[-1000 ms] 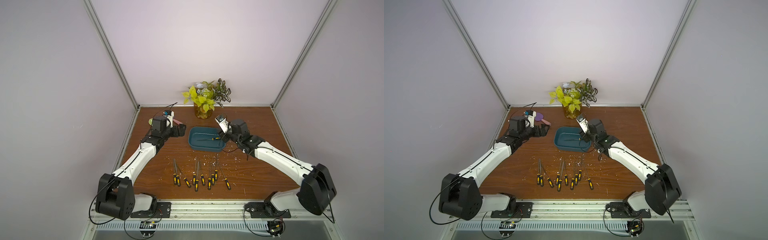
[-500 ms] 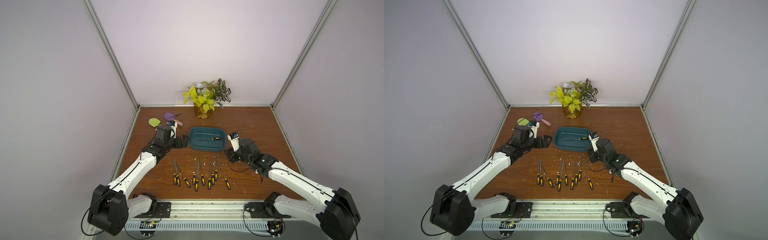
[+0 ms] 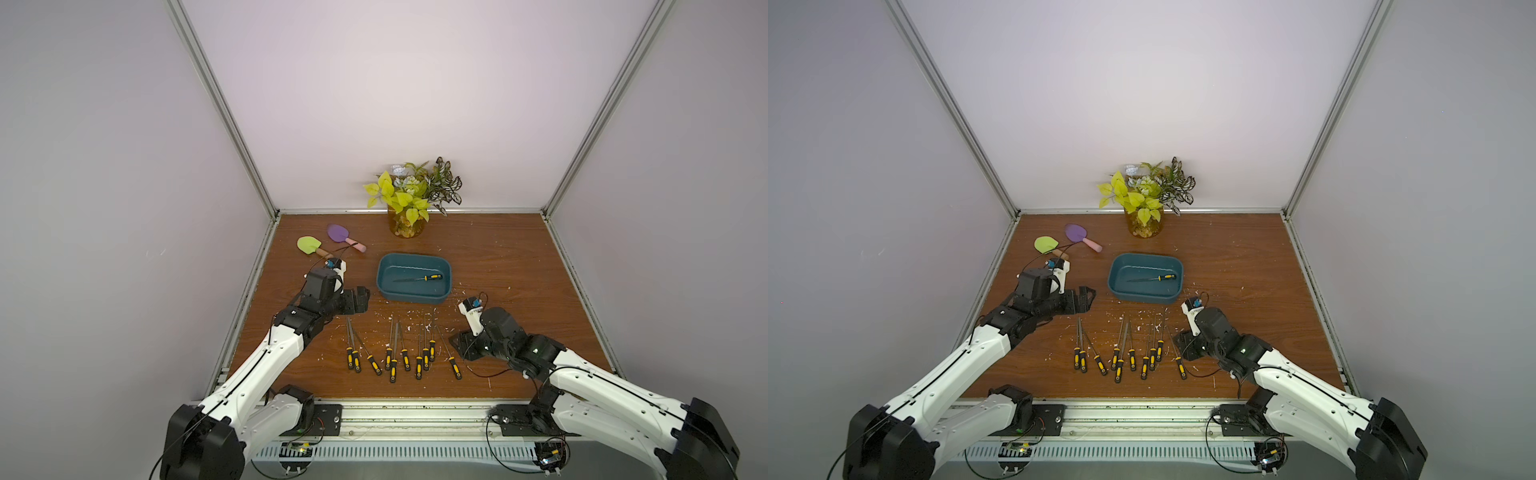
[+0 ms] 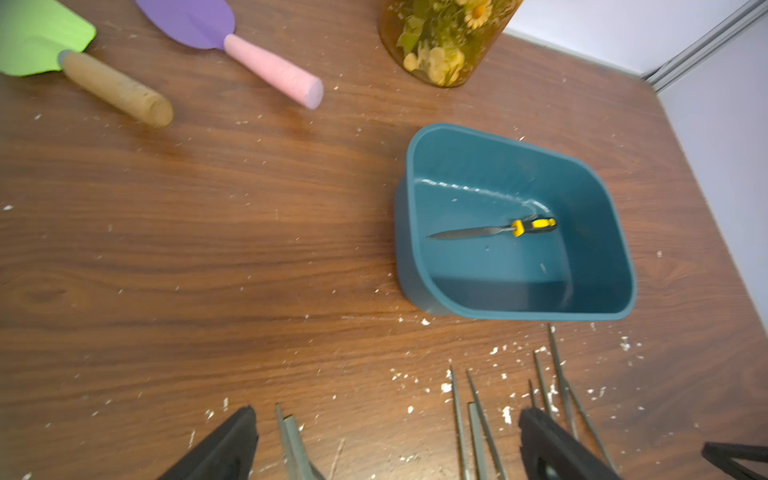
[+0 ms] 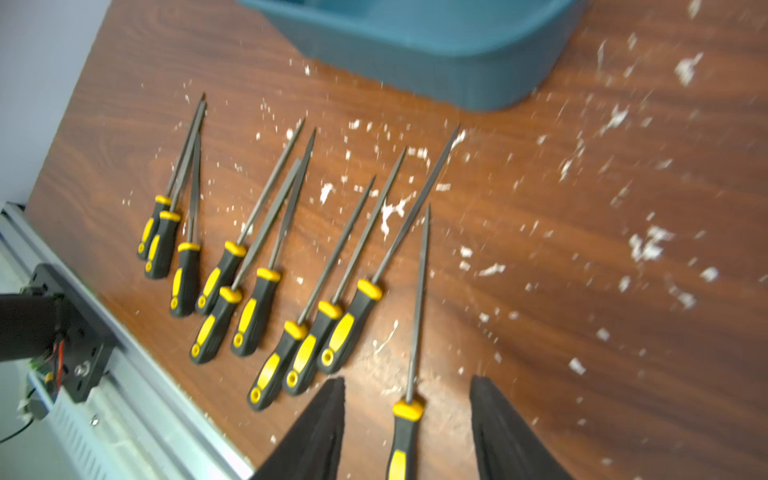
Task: Put the file tool into the storage box
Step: Pick up the file tool from the center of the board.
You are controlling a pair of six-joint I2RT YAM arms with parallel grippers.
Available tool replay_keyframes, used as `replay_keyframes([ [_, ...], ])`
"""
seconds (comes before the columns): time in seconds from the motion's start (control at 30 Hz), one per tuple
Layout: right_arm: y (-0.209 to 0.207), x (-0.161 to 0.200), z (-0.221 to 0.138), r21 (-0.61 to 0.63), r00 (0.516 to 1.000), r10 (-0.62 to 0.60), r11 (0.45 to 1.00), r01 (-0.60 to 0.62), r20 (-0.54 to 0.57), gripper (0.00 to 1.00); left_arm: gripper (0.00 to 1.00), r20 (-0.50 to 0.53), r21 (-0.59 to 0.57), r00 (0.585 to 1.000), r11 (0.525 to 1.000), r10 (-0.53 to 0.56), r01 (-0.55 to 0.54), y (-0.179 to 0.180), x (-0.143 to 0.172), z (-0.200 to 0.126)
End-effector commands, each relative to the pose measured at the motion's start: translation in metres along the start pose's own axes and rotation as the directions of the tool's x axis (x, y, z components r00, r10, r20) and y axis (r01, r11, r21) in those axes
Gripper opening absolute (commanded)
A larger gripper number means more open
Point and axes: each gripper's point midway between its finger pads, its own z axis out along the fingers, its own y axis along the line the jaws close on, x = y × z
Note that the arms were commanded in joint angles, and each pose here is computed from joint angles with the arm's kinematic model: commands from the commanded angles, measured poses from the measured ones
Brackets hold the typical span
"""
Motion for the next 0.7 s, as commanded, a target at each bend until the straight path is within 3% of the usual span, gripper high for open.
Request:
replay_keyframes([
  [0.0,0.0,0.019,-0.003,0.018,0.997,0.054,0.998,-0.053,-0.051,0.53,1.0,0.013,-0.06,0.999,0.998,0.033,-0.032,0.01,-0.002,-0.006],
  [0.33,0.009,0.059,0.004,0.068,0.991,-0.001,0.998,0.011,-0.136,0.52,1.0,0.025,-0.079,0.999,0.997,0.026,-0.024,0.015,0.003,-0.011],
  [0.67,-0.001,0.063,0.015,0.144,0.994,-0.033,0.988,0.049,-0.107,0.51,1.0,0.039,-0.1,0.999,0.995,0.023,-0.019,0.019,0.002,-0.014],
])
